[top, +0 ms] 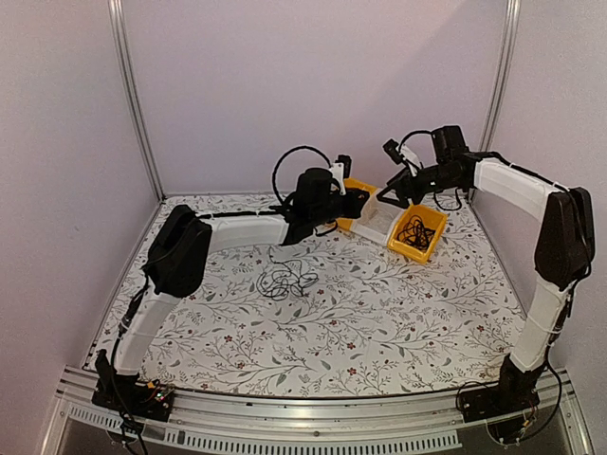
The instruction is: Untangle the cables
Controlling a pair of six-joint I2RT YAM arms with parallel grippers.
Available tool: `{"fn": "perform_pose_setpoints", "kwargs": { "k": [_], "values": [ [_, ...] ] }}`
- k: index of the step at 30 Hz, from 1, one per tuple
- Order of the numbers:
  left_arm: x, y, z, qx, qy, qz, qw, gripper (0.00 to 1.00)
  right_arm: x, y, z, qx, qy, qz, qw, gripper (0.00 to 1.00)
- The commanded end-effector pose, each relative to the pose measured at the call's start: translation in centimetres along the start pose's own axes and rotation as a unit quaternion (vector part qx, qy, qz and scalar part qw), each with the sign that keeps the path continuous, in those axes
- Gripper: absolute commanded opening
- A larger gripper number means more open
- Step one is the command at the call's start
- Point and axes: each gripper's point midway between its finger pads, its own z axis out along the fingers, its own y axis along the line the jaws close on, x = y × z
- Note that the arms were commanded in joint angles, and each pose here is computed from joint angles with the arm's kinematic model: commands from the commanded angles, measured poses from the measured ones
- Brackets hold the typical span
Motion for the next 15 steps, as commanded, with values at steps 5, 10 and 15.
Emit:
{"fn": "perform_pose_setpoints", "kwargs": {
  "k": [5,10,15],
  "values": [
    [-4.0,-1.6,-1.3,0.026,-0.031,-0.009,0.999,0.00,0.4,1.0,3.2,-0.025,0.016,-0.008,1.000,0.71],
    [-4.1,-2.0,-1.5,0.034,-0.028,-0.010,0.999,0.00,1.1,0.0,4.6,-0.007,0.027,-0.007,1.000,0.65],
    [-4.1,-2.2,-1.7,0.036,-0.026,-0.008,0.999,0.00,1.7,-0.3,5.3,-0.002,0.035,-0.009,0.999,0.59]
  ]
}}
